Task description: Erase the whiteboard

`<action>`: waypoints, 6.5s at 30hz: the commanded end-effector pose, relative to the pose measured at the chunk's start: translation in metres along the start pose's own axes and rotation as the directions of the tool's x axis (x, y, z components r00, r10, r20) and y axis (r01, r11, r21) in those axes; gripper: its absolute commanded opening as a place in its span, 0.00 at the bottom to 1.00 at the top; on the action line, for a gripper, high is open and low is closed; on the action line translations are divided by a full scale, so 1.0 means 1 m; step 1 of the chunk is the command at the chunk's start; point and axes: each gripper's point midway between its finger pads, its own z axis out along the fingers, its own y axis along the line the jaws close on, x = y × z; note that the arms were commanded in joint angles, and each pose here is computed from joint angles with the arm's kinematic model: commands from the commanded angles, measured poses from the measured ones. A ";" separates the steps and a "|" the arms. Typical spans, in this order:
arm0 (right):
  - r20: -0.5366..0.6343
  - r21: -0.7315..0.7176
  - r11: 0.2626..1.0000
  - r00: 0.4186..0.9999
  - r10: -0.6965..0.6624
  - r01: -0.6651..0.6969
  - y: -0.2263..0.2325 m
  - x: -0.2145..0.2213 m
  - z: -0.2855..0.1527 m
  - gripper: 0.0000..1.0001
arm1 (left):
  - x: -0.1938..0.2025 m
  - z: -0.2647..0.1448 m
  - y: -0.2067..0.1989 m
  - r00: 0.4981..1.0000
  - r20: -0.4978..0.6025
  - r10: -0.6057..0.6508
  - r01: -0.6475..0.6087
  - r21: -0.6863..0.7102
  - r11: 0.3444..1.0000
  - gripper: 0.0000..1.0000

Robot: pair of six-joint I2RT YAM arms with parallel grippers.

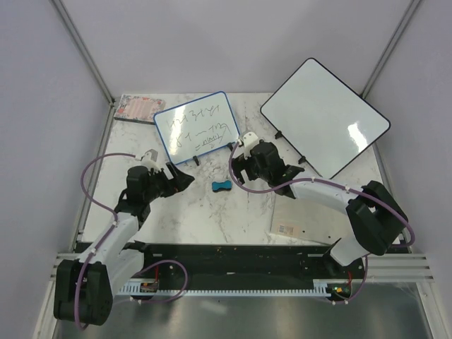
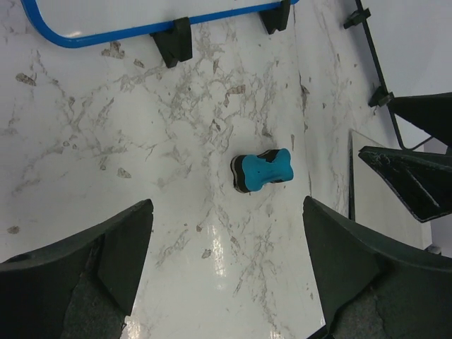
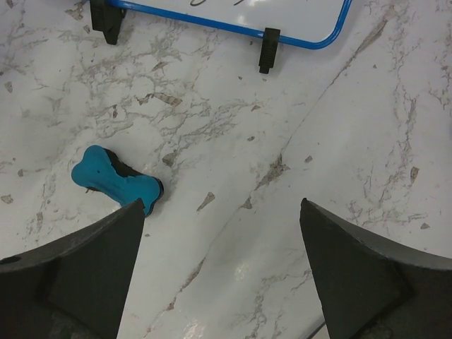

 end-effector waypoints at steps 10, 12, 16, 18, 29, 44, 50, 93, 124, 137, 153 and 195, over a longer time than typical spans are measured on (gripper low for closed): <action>-0.034 -0.187 0.976 0.992 -0.125 0.116 0.030 -0.001 0.017 0.98 | -0.027 -0.020 -0.010 0.995 0.098 0.001 0.003 -0.036 0.999 0.95; -0.027 -0.244 0.961 0.989 -0.143 0.132 0.039 0.001 0.018 0.98 | -0.023 -0.021 -0.012 0.997 0.070 -0.013 0.016 -0.033 0.999 0.95; -0.029 -0.267 0.947 0.980 -0.195 0.181 0.047 0.004 0.022 0.98 | -0.025 -0.023 -0.029 0.999 0.022 -0.037 0.037 0.013 0.999 0.95; -0.031 -0.281 0.938 0.976 -0.217 0.200 0.053 0.008 0.023 0.98 | -0.031 -0.026 -0.045 0.999 -0.008 -0.032 0.032 0.063 0.998 0.95; -0.050 -0.300 0.895 0.931 -0.361 0.330 0.084 0.023 0.045 0.97 | -0.029 -0.023 -0.057 0.992 -0.123 0.006 0.006 0.094 0.996 0.95; -0.139 -0.305 0.872 0.888 -0.439 0.384 0.083 0.039 0.073 0.81 | -0.031 -0.023 -0.058 0.992 -0.122 0.016 -0.003 0.101 0.995 0.94; -0.150 -0.295 0.874 0.885 -0.441 0.386 0.081 0.039 0.076 0.73 | -0.033 -0.025 -0.059 0.994 -0.110 0.019 -0.008 0.098 0.995 0.94; 0.070 -0.246 0.949 0.981 -0.183 0.195 0.062 -0.043 0.018 0.01 | -0.195 0.044 0.072 0.936 0.319 -0.150 0.217 -0.186 0.958 0.89; 0.122 -0.169 0.975 0.985 -0.122 0.142 0.047 -0.039 0.040 0.00 | -0.256 0.110 0.058 0.901 0.368 -0.229 0.008 0.513 0.858 0.72; 0.132 -0.138 0.983 0.986 -0.105 0.124 0.036 -0.045 0.056 0.00 | -0.245 0.119 0.061 0.929 0.329 -0.170 -0.016 0.495 0.869 0.45; 0.245 -0.024 1.000 0.969 -0.005 0.011 0.006 -0.077 0.092 0.00 | -0.225 0.119 0.069 0.950 0.293 -0.107 -0.039 0.455 0.890 0.16; 0.341 0.033 0.995 0.937 0.080 -0.097 0.029 -0.093 0.185 0.00 | -0.200 0.115 0.032 0.950 0.293 0.105 -0.239 0.471 0.849 0.02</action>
